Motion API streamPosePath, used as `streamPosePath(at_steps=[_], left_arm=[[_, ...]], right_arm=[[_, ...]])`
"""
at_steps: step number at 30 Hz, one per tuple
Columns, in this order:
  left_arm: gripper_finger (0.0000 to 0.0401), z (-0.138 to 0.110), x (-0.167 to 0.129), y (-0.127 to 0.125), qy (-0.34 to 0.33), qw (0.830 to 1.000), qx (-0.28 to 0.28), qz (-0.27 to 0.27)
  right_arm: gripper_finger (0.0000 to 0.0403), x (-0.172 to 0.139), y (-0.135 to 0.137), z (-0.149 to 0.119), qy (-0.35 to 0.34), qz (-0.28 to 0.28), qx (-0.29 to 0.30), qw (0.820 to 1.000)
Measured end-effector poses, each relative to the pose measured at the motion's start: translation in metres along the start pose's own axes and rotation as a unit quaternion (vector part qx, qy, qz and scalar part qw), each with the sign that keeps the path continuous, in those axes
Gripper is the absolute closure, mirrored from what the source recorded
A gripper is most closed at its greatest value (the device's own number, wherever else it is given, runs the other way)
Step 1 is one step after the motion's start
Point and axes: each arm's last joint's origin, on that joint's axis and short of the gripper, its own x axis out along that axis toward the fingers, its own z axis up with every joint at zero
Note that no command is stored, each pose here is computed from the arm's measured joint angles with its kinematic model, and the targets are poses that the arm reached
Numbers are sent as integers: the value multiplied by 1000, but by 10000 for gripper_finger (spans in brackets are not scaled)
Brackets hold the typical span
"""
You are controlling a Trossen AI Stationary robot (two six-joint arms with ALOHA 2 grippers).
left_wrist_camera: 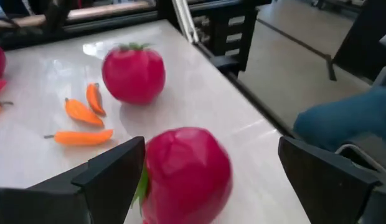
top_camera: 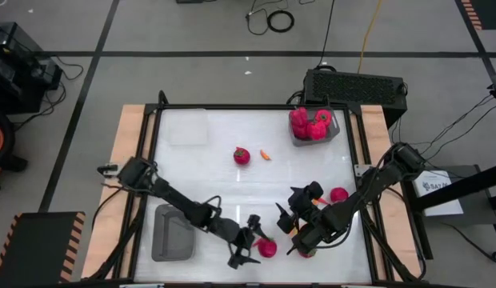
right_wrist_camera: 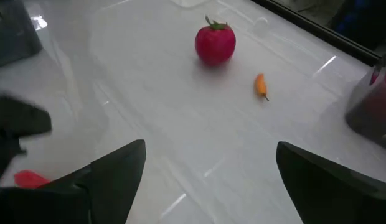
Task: Sort produce into baskets
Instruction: Put the red tomato into the transparent bin
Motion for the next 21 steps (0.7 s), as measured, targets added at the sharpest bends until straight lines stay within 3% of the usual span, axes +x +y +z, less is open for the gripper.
streamPosePath(at_steps=[17, 21], left_arm=[[27, -9, 17, 7, 16, 1000, 0, 23], [27, -14, 19, 7, 21, 1000, -2, -4]], right_arm=[[51, -2, 4, -1, 12, 19, 21, 1000], [51, -2, 5, -1, 8, 21, 25, 999]])
